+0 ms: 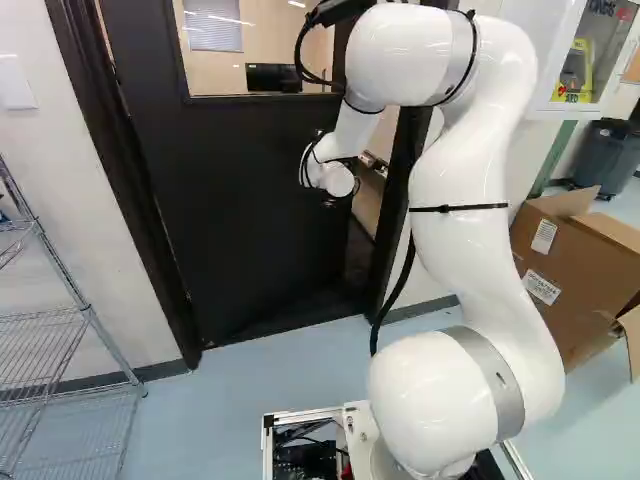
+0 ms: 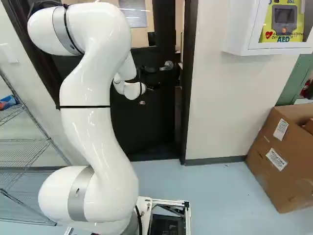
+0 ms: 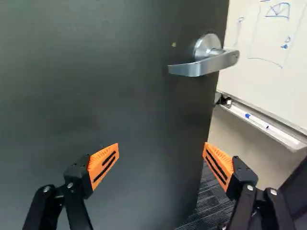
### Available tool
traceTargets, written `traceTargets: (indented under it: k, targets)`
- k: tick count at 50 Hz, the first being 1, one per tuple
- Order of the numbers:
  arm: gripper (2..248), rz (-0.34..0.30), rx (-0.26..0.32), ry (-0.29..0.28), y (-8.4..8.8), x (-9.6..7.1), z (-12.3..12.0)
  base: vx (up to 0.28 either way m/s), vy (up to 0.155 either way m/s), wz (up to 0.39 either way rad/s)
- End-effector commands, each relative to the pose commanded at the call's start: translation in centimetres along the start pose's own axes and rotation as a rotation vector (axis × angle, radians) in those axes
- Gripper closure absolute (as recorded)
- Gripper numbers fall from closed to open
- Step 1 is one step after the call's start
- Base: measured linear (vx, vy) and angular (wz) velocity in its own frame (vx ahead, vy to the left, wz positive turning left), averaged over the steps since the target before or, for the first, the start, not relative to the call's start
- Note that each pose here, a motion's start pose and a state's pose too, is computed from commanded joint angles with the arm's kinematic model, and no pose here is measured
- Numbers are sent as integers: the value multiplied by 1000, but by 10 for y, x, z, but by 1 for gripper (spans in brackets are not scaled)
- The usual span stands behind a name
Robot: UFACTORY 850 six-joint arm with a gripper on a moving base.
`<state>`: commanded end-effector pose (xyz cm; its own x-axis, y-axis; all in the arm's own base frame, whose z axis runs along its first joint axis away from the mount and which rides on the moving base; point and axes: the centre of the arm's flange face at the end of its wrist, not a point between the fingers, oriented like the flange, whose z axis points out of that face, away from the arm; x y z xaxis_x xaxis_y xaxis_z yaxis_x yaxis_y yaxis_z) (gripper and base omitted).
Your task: Open the door and move inside
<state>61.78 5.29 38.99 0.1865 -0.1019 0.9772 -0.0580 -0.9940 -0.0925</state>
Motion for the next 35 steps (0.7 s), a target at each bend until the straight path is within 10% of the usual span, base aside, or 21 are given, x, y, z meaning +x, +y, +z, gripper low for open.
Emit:
traceTargets:
  k: [35]
  targets:
    - [3, -194, 266, -76, -70, -16, 26, 0, 0, 0]
